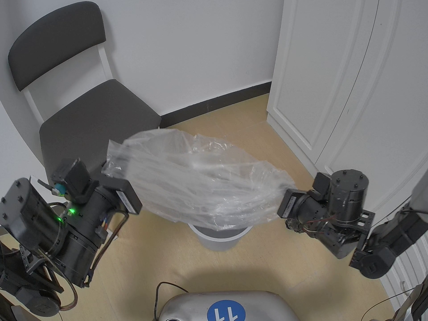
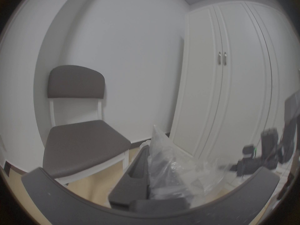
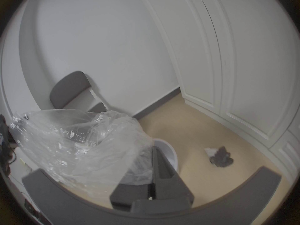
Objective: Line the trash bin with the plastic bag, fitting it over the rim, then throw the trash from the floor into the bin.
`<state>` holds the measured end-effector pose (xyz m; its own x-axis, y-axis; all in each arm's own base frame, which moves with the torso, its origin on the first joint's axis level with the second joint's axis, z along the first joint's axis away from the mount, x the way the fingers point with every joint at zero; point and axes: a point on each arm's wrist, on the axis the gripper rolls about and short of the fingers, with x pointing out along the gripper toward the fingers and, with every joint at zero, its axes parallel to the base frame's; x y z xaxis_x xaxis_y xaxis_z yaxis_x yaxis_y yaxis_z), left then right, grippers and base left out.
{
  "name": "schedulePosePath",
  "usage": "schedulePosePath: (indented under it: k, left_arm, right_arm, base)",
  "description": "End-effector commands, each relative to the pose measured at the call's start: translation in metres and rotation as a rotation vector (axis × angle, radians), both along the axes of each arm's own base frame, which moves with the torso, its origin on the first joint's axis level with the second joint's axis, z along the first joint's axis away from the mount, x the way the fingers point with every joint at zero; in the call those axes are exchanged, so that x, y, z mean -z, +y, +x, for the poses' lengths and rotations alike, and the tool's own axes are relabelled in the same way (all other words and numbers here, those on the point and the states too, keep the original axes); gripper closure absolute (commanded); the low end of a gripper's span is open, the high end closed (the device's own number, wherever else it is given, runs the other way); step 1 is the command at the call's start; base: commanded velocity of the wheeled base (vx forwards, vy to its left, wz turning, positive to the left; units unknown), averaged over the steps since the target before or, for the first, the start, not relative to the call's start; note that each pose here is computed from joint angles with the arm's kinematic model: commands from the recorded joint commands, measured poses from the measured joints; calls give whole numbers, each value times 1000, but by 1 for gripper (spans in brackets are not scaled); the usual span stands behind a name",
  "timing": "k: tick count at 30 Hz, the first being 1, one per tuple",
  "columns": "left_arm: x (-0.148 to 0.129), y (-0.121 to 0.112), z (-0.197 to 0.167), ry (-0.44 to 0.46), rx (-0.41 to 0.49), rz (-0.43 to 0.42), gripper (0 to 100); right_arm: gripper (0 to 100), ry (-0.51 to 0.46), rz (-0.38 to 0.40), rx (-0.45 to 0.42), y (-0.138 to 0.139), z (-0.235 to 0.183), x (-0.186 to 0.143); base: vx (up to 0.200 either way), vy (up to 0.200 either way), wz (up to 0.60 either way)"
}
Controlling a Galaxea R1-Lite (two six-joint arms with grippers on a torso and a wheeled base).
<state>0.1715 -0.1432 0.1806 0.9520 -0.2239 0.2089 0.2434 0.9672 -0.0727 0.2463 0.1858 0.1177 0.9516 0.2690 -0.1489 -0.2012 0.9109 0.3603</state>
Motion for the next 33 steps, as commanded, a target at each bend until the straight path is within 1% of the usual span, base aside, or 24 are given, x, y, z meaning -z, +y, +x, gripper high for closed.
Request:
schedulePosePath:
  k: [1, 4, 6, 7, 8, 11, 14, 15, 16, 19, 22, 27, 29, 31, 32, 33]
  left_arm:
    - [42, 0, -1, 161, 43, 160, 100]
    - [48, 2, 1, 213, 36, 200, 100]
    - [55, 5, 4, 258, 24, 226, 100]
    - [55, 4, 5, 262, 23, 228, 100]
    - [63, 2, 11, 300, 17, 248, 100]
    - [77, -5, 10, 344, 29, 269, 100]
    - [79, -4, 8, 348, 31, 273, 100]
    - [77, -4, 9, 343, 28, 267, 100]
    - [77, -5, 9, 340, 29, 265, 100]
    - [78, -5, 7, 344, 41, 270, 100]
    - [81, -10, 1, 356, 76, 270, 100]
    - [75, -15, -7, 349, 114, 208, 100]
    - [73, -14, -8, 342, 116, 196, 100]
    - [70, -16, -7, 332, 117, 185, 100]
    - [70, -16, -7, 329, 118, 182, 100]
    - [70, -16, -7, 329, 118, 182, 100]
  right_arm:
    - [100, 2, 40, 20, -41, -48, -51]
    - [100, 37, 15, 29, -50, -59, -53]
    - [100, 61, -8, 40, -54, -61, -44]
    - [100, 67, -13, 40, -55, -62, -42]
    - [100, 92, -31, 38, -55, -61, -35]
    - [100, 124, -31, 73, -59, -56, -24]
    - [100, 131, -15, 70, -64, -60, -20]
    - [100, 134, -7, 39, -63, -60, -18]
    - [100, 136, -11, 29, -64, -61, -17]
    - [100, 141, -13, 19, -64, -62, -15]
    - [100, 132, -17, 6, -64, -67, -17]
    - [100, 106, -9, -35, -66, -79, -24]
    - [100, 96, -8, -55, -66, -80, -28]
    - [100, 84, -18, -150, -64, -81, -31]
    - [100, 80, -25, -176, -63, -81, -31]
    - [100, 81, -27, -181, -62, -81, -31]
  base:
    - [0, 0, 0]
    - [0, 0, 0]
    - [0, 0, 0]
    - [0, 0, 0]
    - [0, 0, 0]
    - [0, 0, 0]
    - [0, 0, 0]
    - [0, 0, 0]
    - [0, 0, 0]
    - [0, 0, 0]
    - [0, 0, 0]
    - [0, 0, 0]
    - [0, 0, 0]
    - [0, 0, 0]
    - [0, 0, 0]
    - [0, 0, 0]
